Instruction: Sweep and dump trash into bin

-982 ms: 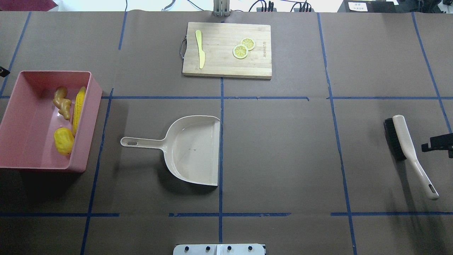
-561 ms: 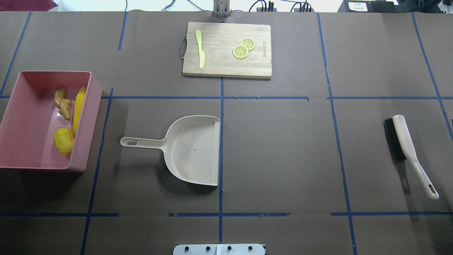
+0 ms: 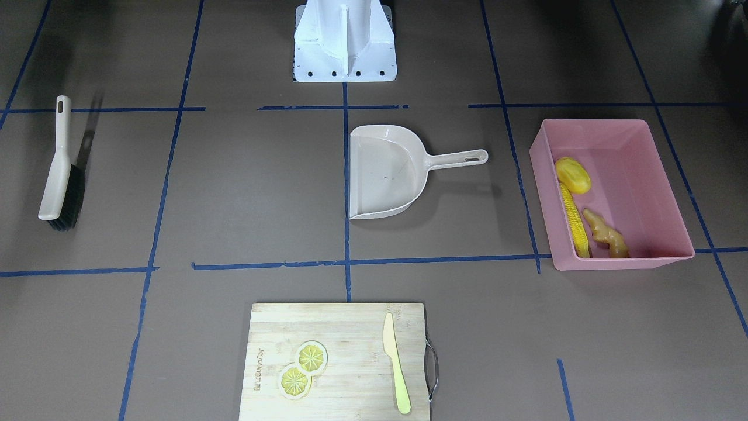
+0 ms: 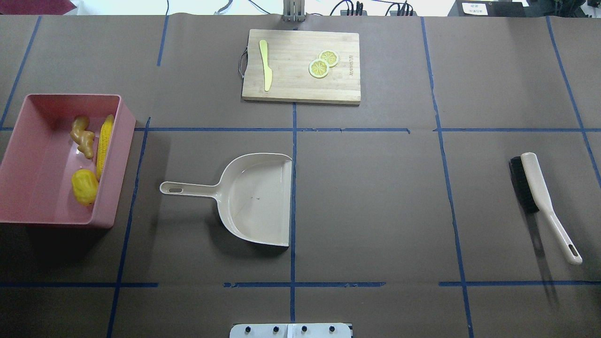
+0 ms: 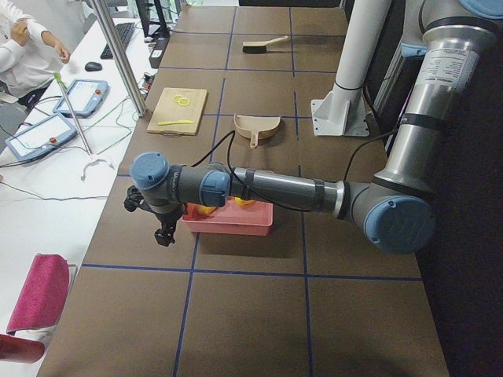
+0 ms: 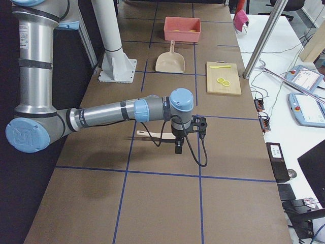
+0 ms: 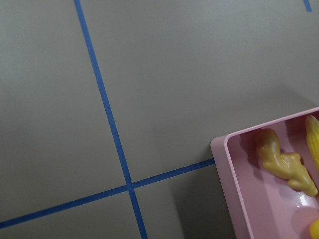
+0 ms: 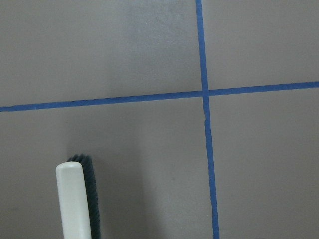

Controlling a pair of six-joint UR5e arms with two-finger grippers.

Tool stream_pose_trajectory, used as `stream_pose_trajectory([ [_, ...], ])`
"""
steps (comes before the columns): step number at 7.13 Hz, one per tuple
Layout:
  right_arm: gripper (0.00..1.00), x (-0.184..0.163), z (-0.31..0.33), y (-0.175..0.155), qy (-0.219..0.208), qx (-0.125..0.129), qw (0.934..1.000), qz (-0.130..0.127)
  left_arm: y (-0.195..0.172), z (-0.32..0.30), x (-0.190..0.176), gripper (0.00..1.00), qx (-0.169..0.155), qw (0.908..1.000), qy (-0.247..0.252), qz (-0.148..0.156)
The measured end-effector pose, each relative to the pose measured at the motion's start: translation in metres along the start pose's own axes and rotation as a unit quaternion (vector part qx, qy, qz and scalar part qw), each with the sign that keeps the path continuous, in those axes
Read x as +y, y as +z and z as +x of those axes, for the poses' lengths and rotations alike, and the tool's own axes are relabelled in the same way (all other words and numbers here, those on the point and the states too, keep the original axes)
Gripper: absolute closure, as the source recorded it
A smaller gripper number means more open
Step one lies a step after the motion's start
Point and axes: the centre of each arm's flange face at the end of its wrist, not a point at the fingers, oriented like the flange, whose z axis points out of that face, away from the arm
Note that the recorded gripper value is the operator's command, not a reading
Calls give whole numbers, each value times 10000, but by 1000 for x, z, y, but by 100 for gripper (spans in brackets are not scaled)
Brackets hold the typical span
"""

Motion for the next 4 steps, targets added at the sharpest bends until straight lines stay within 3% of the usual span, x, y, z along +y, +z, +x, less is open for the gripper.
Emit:
stream_pose_trajectory([
  [2, 0, -1, 22, 2, -117, -37, 9999, -60, 6, -6, 6, 0, 24, 9990, -371, -229],
  [4, 0, -2, 40, 7, -250, -36, 9996, -103, 9, -8, 11, 0, -3, 9983, -529, -226],
])
